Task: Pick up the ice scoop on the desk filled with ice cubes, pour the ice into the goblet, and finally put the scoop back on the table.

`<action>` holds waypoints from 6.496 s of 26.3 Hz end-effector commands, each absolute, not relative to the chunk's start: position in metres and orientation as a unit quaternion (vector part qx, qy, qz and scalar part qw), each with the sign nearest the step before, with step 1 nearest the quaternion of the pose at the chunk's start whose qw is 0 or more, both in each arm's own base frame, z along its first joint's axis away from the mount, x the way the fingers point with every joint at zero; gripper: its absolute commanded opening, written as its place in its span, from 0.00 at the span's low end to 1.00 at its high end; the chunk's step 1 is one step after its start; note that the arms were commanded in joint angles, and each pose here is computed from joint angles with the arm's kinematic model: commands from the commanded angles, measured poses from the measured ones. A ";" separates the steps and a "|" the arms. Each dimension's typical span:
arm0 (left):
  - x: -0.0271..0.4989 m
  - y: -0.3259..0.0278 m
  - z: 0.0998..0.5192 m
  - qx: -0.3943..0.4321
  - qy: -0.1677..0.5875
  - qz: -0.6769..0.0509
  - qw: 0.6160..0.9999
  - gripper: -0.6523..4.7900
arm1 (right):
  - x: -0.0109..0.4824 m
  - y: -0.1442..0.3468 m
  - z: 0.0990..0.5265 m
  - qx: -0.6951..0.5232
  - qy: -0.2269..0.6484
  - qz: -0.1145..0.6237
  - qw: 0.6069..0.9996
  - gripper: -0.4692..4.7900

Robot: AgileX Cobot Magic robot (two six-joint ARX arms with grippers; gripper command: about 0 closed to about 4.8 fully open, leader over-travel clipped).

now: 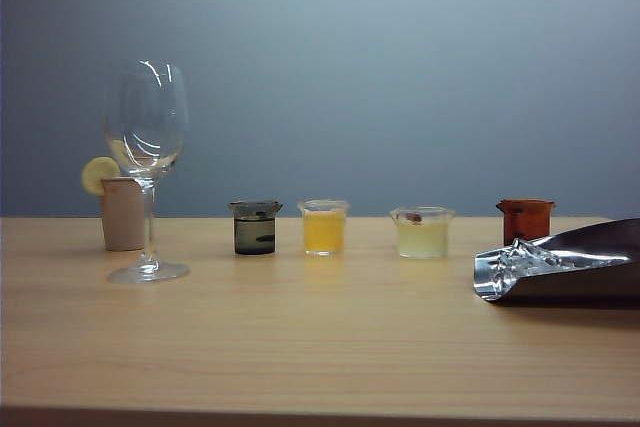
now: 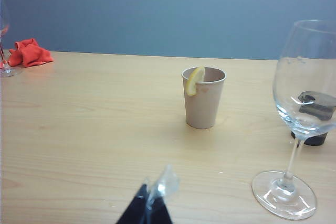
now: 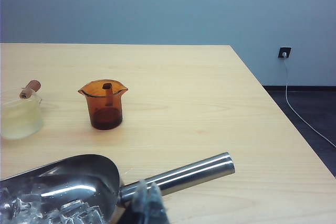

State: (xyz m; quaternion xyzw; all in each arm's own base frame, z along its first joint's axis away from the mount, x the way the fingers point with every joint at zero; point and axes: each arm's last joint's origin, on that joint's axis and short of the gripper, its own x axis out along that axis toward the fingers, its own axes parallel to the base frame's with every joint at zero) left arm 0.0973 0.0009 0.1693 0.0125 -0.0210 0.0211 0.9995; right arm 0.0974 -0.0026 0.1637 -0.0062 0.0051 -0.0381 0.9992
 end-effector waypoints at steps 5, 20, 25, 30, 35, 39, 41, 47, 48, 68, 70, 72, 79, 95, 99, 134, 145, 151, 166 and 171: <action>0.097 0.001 0.172 0.012 -0.031 0.021 0.999 0.11 | 0.097 -0.003 0.165 -0.002 -0.002 -0.036 0.999 0.08; 0.078 0.001 0.243 -0.026 -0.057 0.020 0.998 0.11 | 0.079 -0.003 0.245 0.097 -0.075 -0.034 0.992 0.08; 0.079 0.000 0.271 -0.025 -0.062 -0.006 0.998 0.11 | 0.080 -0.003 0.269 0.127 -0.078 -0.037 0.988 0.08; 0.090 -0.005 0.299 -0.027 -0.046 -0.091 0.994 0.11 | 0.089 -0.004 0.296 0.177 -0.069 -0.049 0.981 0.08; 0.102 -0.010 0.326 -0.030 -0.031 -0.146 0.988 0.11 | 0.104 -0.004 0.311 0.245 -0.045 -0.050 0.967 0.08; 0.116 -0.021 0.350 -0.035 0.021 -0.206 0.978 0.11 | 0.118 -0.004 0.309 0.314 -0.018 -0.058 0.948 0.08; 0.120 -0.028 0.358 -0.035 0.034 -0.230 0.972 0.11 | 0.122 -0.004 0.305 0.314 -0.002 -0.062 0.948 0.08; 0.129 -0.046 0.370 -0.020 0.090 -0.225 0.970 0.11 | 0.132 -0.005 0.298 0.319 0.028 -0.070 0.945 0.08; 0.130 -0.048 0.369 -0.018 0.096 -0.225 0.970 0.11 | 0.133 -0.005 0.297 0.319 0.030 -0.071 0.944 0.08; 0.132 -0.055 0.367 -0.016 0.104 -0.255 0.961 0.11 | 0.130 -0.042 0.179 0.451 0.111 -0.076 0.882 0.44; 0.132 -0.055 0.367 -0.016 0.104 -0.255 0.961 0.11 | 0.129 -0.041 0.173 0.451 0.109 -0.068 0.883 0.48; 0.132 -0.055 0.367 -0.016 0.104 -0.255 0.961 0.11 | 0.129 -0.041 0.170 0.451 0.109 -0.070 0.883 0.62; 0.132 -0.055 0.367 -0.016 0.104 -0.255 0.961 0.11 | 0.131 -0.043 0.171 0.456 0.097 -0.068 0.882 0.72; 0.133 -0.055 0.372 -0.019 0.078 -0.256 0.963 0.11 | 0.162 -0.053 0.150 0.547 0.125 -0.064 0.825 0.83; 0.133 -0.055 0.372 -0.019 0.078 -0.256 0.963 0.11 | 0.168 -0.055 0.145 0.546 0.125 -0.054 0.827 0.83; 0.135 -0.056 0.371 -0.018 0.081 -0.254 0.964 0.11 | 0.233 -0.062 0.131 0.535 0.179 -0.002 0.826 0.61; 0.135 -0.056 0.371 -0.018 0.081 -0.254 0.964 0.11 | 0.233 -0.062 0.131 0.525 0.180 0.000 0.832 0.31; 0.135 -0.056 0.371 -0.018 0.081 -0.254 0.963 0.11 | 0.233 -0.062 0.131 0.524 0.180 0.000 0.832 0.08; 0.135 -0.056 0.371 -0.018 0.081 -0.254 0.963 0.11 | 0.232 -0.060 0.131 0.608 0.198 0.018 0.769 0.08; 0.135 -0.056 0.371 -0.018 0.082 -0.255 0.963 0.11 | 0.234 -0.059 0.137 0.634 0.188 0.040 0.749 0.08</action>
